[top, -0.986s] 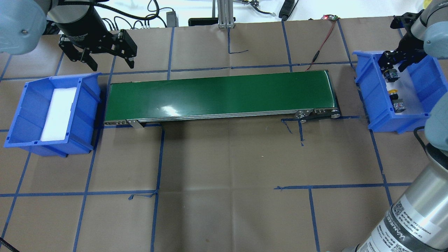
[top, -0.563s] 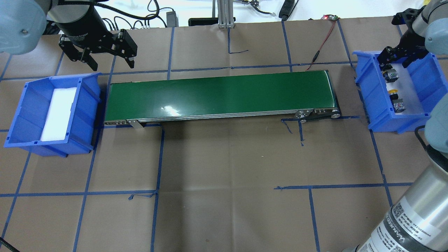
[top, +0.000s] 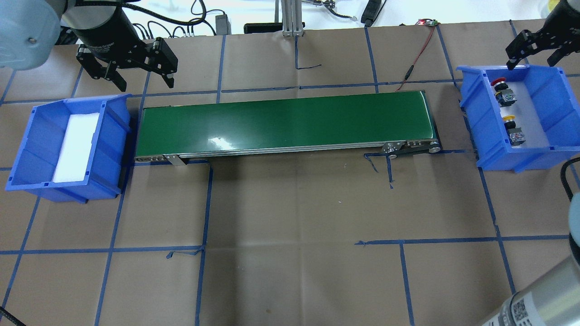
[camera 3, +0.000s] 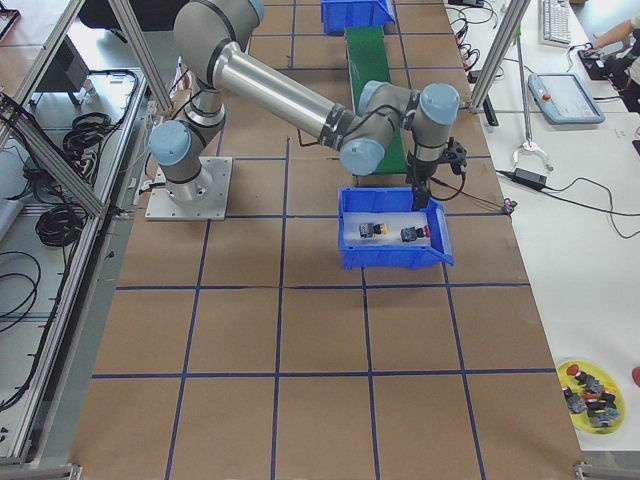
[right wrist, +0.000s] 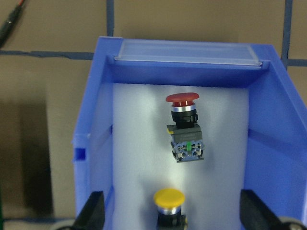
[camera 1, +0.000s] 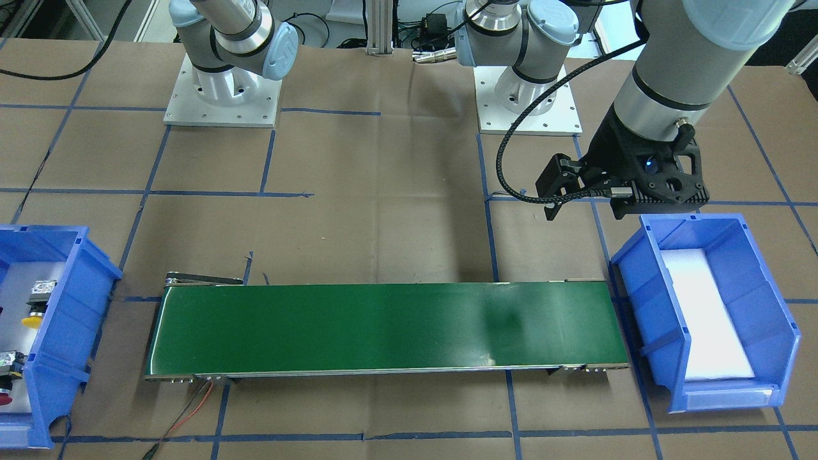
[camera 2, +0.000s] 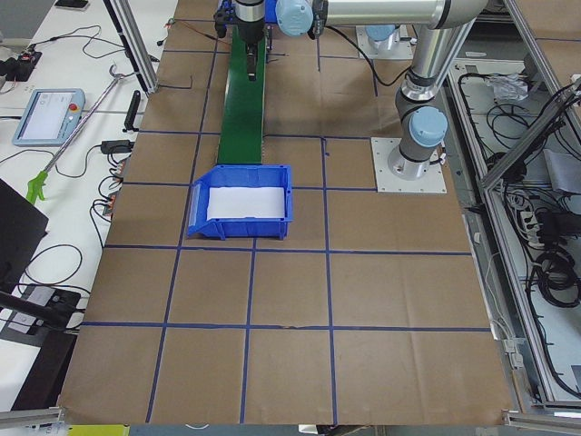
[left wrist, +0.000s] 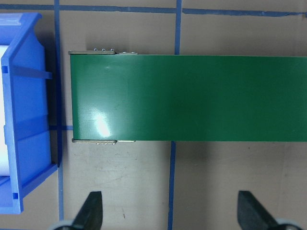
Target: Transport two buttons from left to right
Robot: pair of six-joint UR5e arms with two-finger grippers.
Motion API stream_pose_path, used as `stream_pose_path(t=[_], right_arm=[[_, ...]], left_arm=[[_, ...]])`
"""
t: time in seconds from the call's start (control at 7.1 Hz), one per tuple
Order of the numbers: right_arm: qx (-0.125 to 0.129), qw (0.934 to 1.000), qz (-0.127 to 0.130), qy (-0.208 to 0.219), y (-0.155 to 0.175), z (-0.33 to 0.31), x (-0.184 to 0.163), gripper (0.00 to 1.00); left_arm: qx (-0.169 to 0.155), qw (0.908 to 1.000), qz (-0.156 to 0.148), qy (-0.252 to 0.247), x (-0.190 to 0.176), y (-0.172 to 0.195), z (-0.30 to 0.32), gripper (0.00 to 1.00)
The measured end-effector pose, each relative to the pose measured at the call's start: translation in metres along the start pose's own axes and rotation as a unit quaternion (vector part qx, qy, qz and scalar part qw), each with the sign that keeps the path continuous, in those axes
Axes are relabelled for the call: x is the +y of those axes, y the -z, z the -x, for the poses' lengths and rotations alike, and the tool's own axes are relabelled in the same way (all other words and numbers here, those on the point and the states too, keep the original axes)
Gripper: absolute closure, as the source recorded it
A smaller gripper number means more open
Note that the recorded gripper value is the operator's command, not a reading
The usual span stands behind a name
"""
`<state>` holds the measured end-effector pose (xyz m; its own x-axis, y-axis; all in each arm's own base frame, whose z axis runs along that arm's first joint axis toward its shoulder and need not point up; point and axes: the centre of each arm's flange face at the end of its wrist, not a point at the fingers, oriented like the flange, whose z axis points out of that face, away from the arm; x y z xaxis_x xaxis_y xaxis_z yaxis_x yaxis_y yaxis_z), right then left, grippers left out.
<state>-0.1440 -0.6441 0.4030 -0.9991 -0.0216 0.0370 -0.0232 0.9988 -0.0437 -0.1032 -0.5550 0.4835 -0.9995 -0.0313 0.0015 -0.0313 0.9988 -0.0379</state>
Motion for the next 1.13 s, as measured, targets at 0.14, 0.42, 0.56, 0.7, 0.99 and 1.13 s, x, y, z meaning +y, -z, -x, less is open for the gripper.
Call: stream_pose_path(t=[0.14, 0.42, 0.56, 0.7, 0.99, 1.13], right_arm=[[0.003, 0.9999, -0.001, -0.013, 0.044, 0.030, 0.020, 0.00], [-0.004, 0.9987, 0.019, -0.048, 0.095, 0.108, 0.057, 0.00], [-0.007, 0.9972, 0.029, -0.068, 0.112, 0.152, 0.076, 0.01], [-0.006, 0.9966, 0.030, -0.077, 0.126, 0.203, 0.099, 0.01], [-0.004, 0.9966, 0.039, -0.073, 0.114, 0.290, 0.150, 0.00], [-0.005, 0.9970, 0.029, -0.071, 0.105, 0.305, 0.167, 0.00]], left_arm=[[0.000, 1.0000, 0.000, 0.000, 0.000, 0.000, 0.000, 0.00], [0.000, 1.0000, 0.000, 0.000, -0.001, 0.000, 0.000, 0.00], [0.000, 1.0000, 0.000, 0.000, -0.001, 0.000, 0.000, 0.00], [0.000, 1.0000, 0.000, 0.000, -0.001, 0.000, 0.000, 0.00], [0.000, 1.0000, 0.000, 0.000, -0.001, 0.000, 0.000, 0.00], [0.000, 1.0000, 0.000, 0.000, -0.001, 0.000, 0.000, 0.00]])
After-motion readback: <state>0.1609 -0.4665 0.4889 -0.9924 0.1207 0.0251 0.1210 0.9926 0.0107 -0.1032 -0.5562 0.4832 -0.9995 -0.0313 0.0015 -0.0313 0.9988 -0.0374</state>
